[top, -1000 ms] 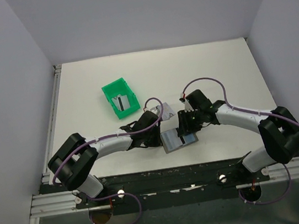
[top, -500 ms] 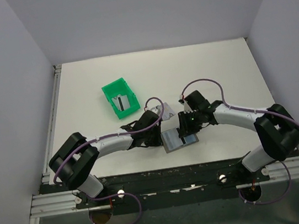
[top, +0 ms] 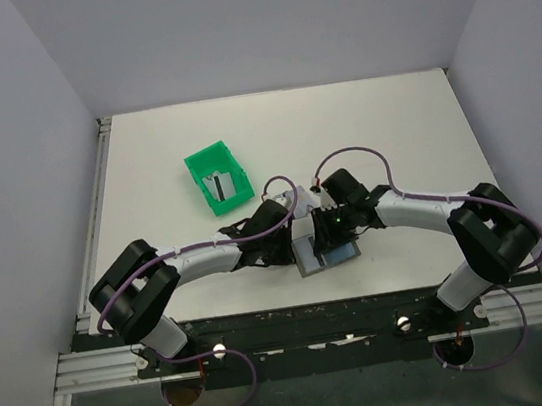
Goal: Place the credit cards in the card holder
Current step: Insert the credit card into the card holder.
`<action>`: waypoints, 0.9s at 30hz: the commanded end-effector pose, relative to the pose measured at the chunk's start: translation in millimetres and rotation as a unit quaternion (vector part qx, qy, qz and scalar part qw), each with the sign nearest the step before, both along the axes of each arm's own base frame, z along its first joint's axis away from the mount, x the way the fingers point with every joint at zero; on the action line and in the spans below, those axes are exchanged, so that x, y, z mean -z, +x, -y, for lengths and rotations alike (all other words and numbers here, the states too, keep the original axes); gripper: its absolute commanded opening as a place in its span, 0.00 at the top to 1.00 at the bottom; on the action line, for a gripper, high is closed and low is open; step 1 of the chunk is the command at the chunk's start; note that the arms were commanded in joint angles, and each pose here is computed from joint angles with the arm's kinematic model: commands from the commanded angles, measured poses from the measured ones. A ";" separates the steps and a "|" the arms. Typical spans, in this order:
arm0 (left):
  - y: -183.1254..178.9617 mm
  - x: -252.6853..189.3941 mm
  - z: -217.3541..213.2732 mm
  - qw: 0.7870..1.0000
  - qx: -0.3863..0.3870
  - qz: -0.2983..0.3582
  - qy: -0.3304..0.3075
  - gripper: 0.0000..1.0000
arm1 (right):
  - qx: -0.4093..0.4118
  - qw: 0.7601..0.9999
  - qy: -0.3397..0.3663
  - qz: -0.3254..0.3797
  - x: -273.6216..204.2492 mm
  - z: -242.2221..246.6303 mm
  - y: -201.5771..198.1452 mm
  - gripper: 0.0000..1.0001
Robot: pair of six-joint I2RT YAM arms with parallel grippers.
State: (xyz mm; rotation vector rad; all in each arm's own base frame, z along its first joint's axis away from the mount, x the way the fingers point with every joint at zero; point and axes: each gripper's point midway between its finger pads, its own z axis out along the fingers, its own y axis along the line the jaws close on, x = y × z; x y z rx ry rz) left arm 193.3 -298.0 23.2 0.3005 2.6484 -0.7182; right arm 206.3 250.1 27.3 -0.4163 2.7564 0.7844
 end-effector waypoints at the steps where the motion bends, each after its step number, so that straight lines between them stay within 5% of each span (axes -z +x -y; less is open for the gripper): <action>1: -11.9 22.9 -17.2 0.999 0.007 -0.027 0.046 1.00 | -0.012 1.000 0.025 -0.002 -7.1 -17.9 -0.5 0.64; 14: -12.3 21.9 -19.4 0.999 0.002 -0.026 0.047 1.00 | 0.000 0.998 0.046 0.042 -31.9 -18.9 6.9 0.64; 27: -8.4 16.3 -25.2 0.998 -0.011 -0.011 0.053 1.00 | 0.043 0.991 -0.010 0.124 -77.2 11.4 26.9 0.46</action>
